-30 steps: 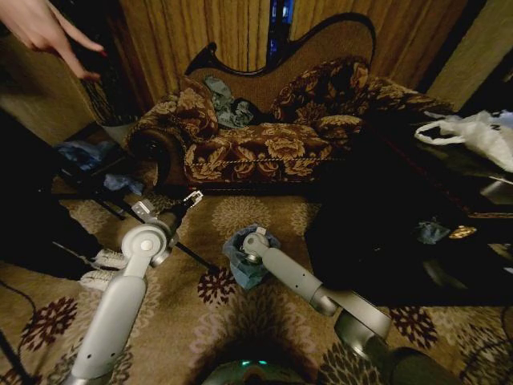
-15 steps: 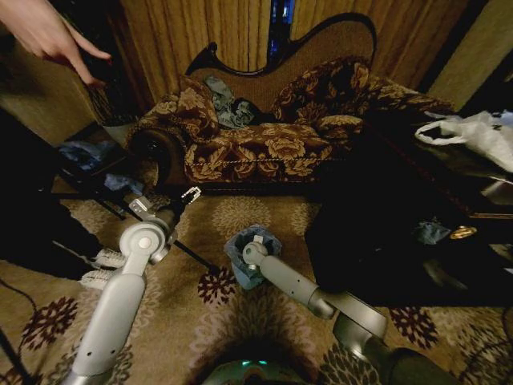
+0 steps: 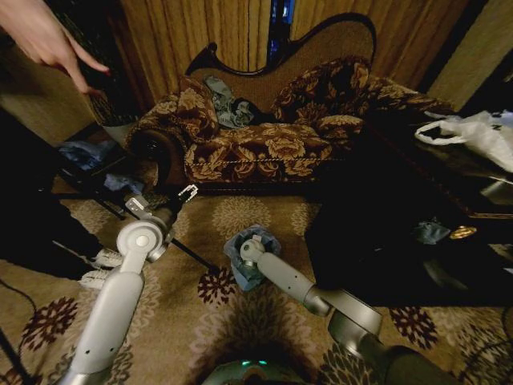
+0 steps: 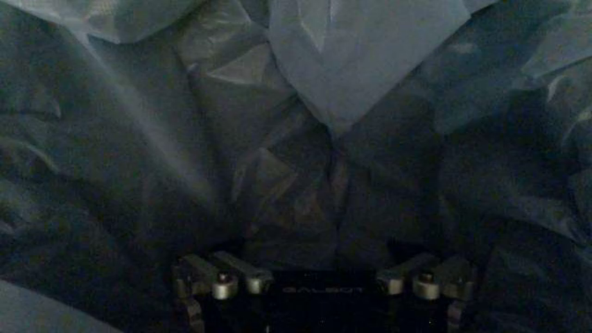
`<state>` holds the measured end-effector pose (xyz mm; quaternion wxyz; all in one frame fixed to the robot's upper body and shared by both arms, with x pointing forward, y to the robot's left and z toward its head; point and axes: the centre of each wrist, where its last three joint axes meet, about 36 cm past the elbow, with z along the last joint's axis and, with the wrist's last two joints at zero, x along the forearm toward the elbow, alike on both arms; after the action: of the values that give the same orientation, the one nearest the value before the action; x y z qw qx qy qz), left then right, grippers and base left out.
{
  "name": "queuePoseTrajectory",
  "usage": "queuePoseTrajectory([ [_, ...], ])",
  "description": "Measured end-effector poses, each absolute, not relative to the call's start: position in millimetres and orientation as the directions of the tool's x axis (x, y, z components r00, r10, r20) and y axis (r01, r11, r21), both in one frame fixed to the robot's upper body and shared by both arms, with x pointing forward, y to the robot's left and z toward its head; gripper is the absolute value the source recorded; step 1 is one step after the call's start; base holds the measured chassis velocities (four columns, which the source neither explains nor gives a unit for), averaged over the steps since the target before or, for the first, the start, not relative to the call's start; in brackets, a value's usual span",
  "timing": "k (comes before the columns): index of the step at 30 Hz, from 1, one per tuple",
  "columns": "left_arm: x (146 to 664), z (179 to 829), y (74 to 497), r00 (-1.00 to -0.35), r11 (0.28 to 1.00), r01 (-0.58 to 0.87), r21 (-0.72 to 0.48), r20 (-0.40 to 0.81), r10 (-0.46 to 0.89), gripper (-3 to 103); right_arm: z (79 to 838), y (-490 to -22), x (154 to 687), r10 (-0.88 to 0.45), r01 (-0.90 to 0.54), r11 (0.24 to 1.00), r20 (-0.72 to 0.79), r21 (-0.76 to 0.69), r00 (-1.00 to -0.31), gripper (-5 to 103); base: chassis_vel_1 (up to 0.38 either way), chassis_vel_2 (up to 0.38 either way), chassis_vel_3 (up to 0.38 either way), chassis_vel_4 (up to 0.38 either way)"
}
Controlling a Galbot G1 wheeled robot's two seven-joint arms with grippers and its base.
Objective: Place a garbage bag over the trash bin.
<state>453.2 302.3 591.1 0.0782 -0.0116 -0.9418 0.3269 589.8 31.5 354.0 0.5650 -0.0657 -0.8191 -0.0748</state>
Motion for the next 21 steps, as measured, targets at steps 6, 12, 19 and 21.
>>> queuePoseTrajectory([
  [6,454.3,589.6,302.9,-0.988,0.781,-0.030,-0.623,0.137,0.071,100,373.7,43.0,588.2,-0.014,0.165,0.982,0.917,0.087,-0.400,100,0.000,0.000,0.000,0.000],
  [12,454.7,588.4,303.0,-0.988,0.781,-0.028,-0.624,0.138,0.074,100,405.5,58.0,594.8,-0.055,0.127,0.983,0.875,0.131,-0.480,100,0.000,0.000,0.000,0.000],
  [19,453.0,589.7,303.1,-0.988,0.785,-0.024,-0.619,0.135,0.076,100,396.8,58.1,599.6,-0.068,0.082,0.988,0.840,0.133,-0.538,100,0.000,0.000,0.000,0.000],
  [21,452.8,589.8,302.9,-0.988,0.786,-0.023,-0.618,0.134,0.076,100,393.3,56.7,599.8,-0.069,0.076,0.988,0.837,0.131,-0.543,100,0.000,0.000,0.000,0.000],
])
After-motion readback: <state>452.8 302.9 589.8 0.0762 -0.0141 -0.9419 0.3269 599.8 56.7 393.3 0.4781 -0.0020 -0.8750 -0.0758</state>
